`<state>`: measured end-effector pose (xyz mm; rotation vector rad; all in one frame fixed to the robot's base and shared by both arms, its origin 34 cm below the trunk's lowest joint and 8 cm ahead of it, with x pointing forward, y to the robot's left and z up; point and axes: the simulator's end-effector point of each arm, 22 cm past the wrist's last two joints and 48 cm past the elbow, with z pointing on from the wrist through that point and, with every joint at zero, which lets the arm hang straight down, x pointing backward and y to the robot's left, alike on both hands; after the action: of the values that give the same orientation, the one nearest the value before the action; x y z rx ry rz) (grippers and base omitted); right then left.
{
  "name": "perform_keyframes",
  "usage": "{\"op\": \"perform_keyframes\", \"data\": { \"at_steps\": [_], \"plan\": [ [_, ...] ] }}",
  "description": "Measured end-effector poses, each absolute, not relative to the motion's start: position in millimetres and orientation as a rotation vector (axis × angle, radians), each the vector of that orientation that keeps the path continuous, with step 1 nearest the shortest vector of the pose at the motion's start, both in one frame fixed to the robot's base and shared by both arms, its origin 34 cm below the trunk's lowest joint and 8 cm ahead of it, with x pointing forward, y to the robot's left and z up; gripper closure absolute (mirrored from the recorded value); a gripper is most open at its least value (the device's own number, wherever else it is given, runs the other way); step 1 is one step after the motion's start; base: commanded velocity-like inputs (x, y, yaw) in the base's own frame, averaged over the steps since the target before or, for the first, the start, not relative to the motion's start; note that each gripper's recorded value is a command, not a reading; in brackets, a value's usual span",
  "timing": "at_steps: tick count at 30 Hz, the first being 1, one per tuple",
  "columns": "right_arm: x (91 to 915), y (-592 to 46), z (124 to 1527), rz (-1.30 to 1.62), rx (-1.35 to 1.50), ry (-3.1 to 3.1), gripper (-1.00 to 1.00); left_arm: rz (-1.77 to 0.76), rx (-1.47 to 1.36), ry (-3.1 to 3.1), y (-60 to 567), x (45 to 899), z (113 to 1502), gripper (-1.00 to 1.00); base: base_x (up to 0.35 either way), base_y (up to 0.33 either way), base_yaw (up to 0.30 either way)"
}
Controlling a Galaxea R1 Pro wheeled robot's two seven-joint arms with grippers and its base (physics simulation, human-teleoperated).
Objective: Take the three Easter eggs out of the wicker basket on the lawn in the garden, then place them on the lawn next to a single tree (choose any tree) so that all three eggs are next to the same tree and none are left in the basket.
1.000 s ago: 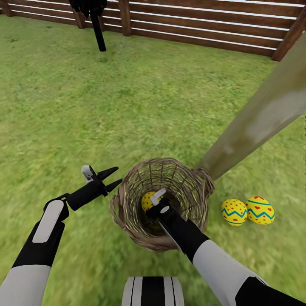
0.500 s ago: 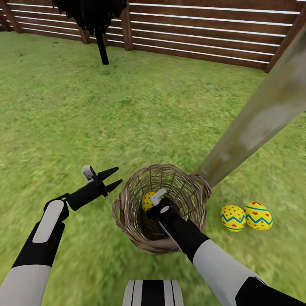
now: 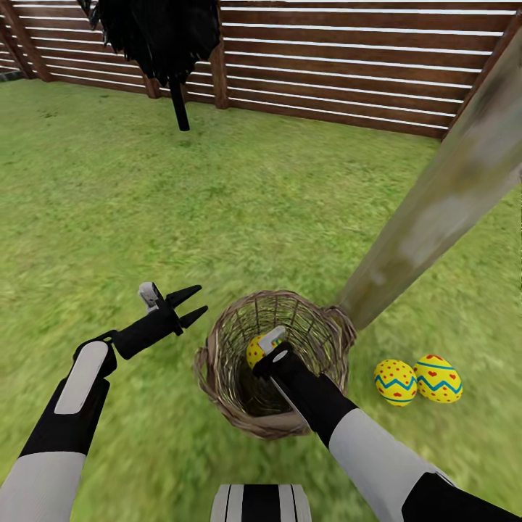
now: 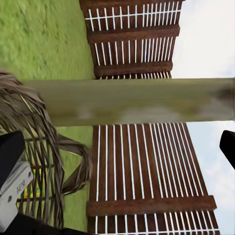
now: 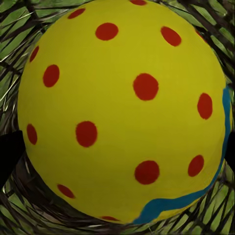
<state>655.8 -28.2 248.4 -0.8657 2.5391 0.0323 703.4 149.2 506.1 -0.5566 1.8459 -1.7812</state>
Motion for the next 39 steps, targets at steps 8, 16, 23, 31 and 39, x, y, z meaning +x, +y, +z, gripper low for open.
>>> {"op": "perform_keyframes", "data": {
  "at_steps": [8, 16, 23, 31, 39],
  "plan": [
    [663.4, -28.9, 267.6, 0.018, -0.856, 2.512, 1.00, -1.780, -0.524, 1.824, 149.3, 702.8, 527.1, -1.00, -0.133, 0.000, 0.000],
    [672.4, -33.6, 286.7, 0.007, -0.820, 2.496, 1.00, -1.783, -0.540, 1.822, 150.7, 701.2, 532.8, -1.00, -0.092, 0.000, 0.000],
    [676.4, -37.2, 303.5, -0.017, -0.816, 2.488, 1.00, -1.781, -0.519, 1.804, 151.7, 700.2, 549.5, -1.00, 0.000, 0.000, 0.000],
    [688.3, -37.3, 339.6, -0.032, -0.806, 2.452, 1.00, -1.778, -0.487, 1.784, 152.1, 698.3, 570.0, -1.00, -0.056, 0.000, 0.000],
    [700.9, -39.5, 371.6, -0.044, -0.782, 2.398, 1.00, -1.773, -0.456, 1.761, 153.2, 695.8, 591.1, -1.00, -0.064, 0.000, 0.000]
  ]
}}
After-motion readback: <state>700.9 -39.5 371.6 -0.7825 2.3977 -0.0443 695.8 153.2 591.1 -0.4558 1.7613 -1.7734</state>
